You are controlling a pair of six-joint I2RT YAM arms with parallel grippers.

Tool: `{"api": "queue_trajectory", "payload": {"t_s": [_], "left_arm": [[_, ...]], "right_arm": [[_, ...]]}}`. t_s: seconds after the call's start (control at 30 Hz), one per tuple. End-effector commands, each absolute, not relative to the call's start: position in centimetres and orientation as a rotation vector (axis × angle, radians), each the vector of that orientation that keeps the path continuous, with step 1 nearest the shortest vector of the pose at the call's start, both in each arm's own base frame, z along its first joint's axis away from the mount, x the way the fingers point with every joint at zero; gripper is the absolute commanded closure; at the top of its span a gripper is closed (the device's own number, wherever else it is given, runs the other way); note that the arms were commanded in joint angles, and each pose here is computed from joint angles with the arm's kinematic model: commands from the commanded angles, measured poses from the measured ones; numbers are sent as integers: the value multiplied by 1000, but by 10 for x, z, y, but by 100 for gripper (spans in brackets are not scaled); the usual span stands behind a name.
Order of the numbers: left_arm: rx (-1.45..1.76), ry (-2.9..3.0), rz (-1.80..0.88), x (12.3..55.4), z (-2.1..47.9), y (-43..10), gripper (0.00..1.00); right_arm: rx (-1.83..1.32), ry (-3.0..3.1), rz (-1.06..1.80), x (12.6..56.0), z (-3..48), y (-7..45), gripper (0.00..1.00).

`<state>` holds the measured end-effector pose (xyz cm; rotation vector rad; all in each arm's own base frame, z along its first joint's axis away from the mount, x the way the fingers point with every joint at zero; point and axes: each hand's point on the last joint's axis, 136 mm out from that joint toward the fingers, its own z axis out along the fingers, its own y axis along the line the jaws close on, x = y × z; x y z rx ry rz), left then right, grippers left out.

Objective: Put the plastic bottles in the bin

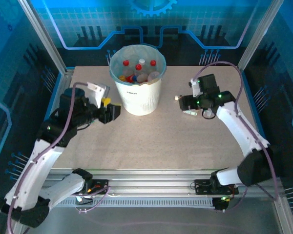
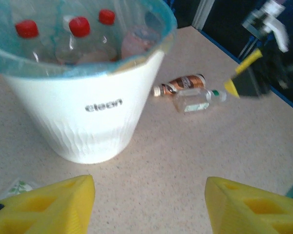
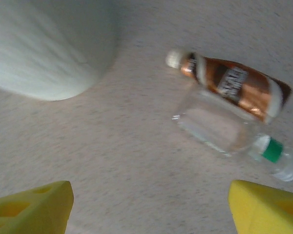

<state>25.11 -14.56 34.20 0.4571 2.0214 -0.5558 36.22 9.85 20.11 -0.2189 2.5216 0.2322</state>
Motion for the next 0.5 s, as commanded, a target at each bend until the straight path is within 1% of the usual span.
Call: {"api": "queue_trajectory", "payload": {"t_s": [0.0, 0.13, 0.2, 0.23, 0.33, 0.47], "left_arm": [[565, 2027, -655, 232, 320, -158, 37], [663, 2043, -761, 211, 303, -170, 36], [685, 2044, -767, 208, 299, -171, 36], [692, 2043, -759, 208, 298, -171, 36], [704, 2040, -735, 212, 296, -171, 36], [712, 2032, -730, 217, 297, -173, 36]], "right_arm": [[-257, 2543, 282, 389, 185, 81, 15], [-313, 2546, 309, 412, 156, 58, 13], [-310, 2564, 305, 419, 146, 47, 7], [-316, 2576, 294, 421, 141, 43, 6], [-306, 2621, 281, 426, 126, 32, 6], [-277, 2656, 333, 425, 107, 31, 6]]}}
